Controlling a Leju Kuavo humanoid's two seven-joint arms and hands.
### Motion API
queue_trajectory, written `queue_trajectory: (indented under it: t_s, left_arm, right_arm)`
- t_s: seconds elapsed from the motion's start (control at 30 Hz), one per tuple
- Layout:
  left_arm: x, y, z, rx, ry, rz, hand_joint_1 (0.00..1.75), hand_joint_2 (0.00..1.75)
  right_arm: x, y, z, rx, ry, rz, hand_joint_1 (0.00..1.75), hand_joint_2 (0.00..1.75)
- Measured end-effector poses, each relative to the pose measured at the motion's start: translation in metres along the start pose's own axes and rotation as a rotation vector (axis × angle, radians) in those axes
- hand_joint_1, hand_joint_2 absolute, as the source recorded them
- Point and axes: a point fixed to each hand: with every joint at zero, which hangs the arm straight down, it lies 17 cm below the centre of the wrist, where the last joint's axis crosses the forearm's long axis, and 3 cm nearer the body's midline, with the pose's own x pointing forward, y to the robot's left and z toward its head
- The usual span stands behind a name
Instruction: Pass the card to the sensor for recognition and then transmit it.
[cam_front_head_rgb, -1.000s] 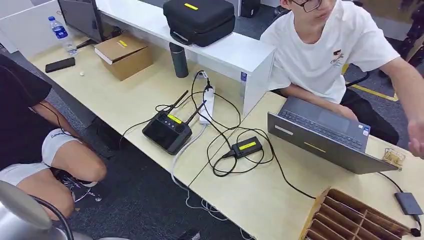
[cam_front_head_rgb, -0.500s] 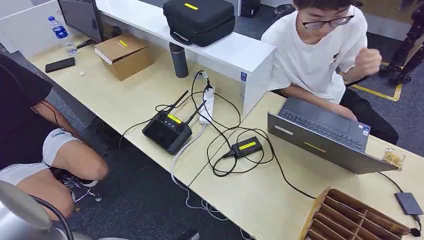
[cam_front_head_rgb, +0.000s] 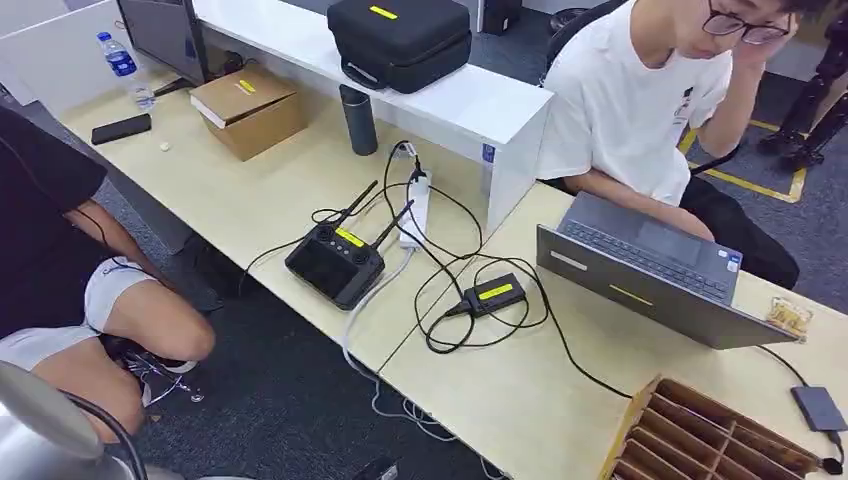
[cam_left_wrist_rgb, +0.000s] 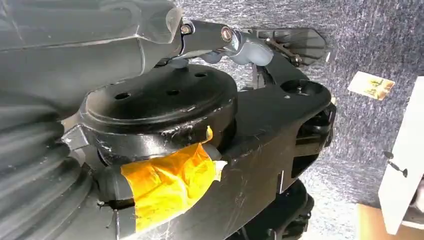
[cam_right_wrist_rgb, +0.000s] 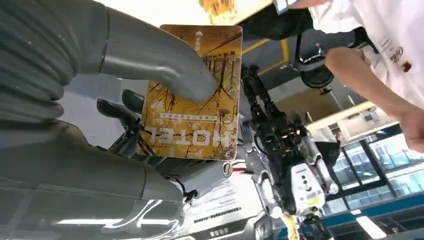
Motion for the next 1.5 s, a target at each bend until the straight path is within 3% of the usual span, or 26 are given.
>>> queue_trajectory:
  t_s: [0.33,0.5,0.9,1.5]
  left_arm:
    - [-0.001,0.0,-0.002,0.047,-0.004,0.025,0.0,1.75]
    - [-0.001,-0.001,-0.002,0.06,-0.006,0.028,0.0,1.75]
    - [0.0,-0.002,-0.002,0.067,-0.007,0.041,0.0,1.75]
    - [0.0,-0.002,-0.003,0.067,-0.006,0.04,0.0,1.75]
  right_arm:
    - [-0.083,0.051,0.141,-0.024,0.138,-0.118,1.75,1.75]
    - [-0.108,0.044,0.181,-0.051,0.207,-0.141,1.75,1.75]
    - [-0.129,0.039,0.222,-0.054,0.262,-0.147,1.75,1.75]
    - [-0.124,0.087,0.243,0.029,0.299,-0.178,1.75,1.75]
